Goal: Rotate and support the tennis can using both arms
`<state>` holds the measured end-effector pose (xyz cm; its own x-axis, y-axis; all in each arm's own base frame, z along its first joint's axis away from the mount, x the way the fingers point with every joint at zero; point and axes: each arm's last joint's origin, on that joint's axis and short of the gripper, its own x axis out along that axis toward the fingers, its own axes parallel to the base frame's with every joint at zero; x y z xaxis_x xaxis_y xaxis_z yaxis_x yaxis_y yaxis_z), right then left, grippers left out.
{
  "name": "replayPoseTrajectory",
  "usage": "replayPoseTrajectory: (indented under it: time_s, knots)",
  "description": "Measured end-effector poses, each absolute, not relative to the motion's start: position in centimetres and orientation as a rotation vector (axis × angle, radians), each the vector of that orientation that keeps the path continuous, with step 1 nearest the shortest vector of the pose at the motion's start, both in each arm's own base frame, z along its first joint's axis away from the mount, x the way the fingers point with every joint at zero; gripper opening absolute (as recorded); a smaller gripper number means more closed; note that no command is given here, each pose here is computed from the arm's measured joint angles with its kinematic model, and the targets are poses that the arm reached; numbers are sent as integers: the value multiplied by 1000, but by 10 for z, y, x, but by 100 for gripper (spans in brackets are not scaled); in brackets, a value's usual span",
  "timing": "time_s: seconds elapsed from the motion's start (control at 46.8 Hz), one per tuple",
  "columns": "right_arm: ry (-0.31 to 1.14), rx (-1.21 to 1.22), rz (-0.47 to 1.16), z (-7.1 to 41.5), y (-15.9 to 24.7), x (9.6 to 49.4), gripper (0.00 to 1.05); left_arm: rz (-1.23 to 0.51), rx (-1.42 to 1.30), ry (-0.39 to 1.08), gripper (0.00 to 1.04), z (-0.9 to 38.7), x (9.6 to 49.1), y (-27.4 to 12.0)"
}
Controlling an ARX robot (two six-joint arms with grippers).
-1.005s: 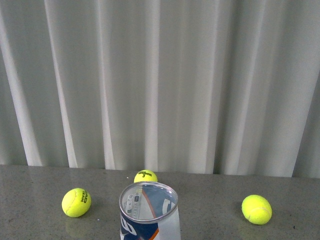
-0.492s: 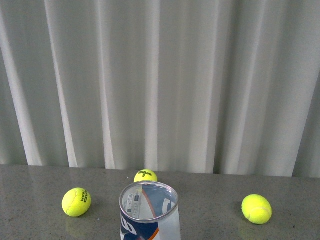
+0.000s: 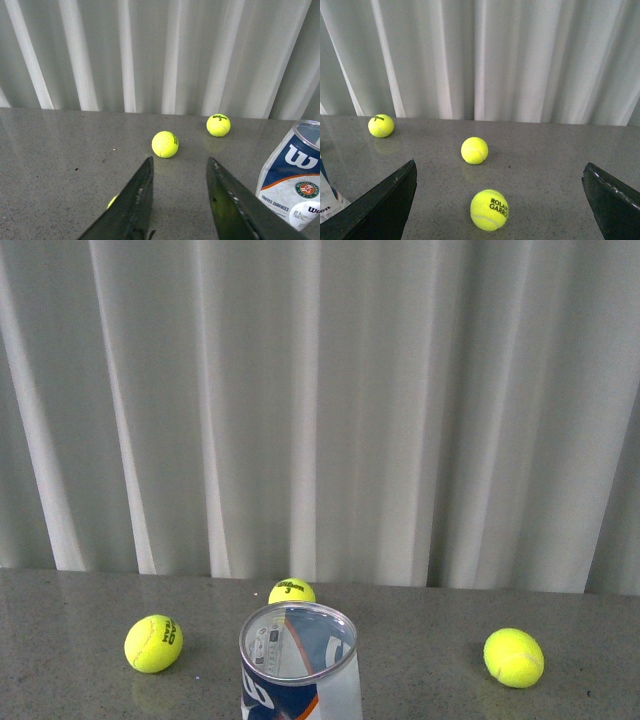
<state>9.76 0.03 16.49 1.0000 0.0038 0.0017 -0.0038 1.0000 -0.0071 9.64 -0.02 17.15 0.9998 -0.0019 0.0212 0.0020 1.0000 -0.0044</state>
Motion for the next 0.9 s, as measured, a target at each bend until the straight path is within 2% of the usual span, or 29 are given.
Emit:
replayPoseTrajectory:
  time_s: [0.193,0.235,0.385,0.898]
  knots:
    - [-2,-7,3,165,0,98,98,-2,-4,-22,66,172,96,0]
    - [-2,-7,4,165,0,98,98,-2,-4,-22,76,172,96,0]
    - [-2,-7,4,165,0,98,98,-2,-4,-21,100,172,96,0]
    - [-2,-7,4,165,0,98,98,-2,-4,-22,98,172,96,0]
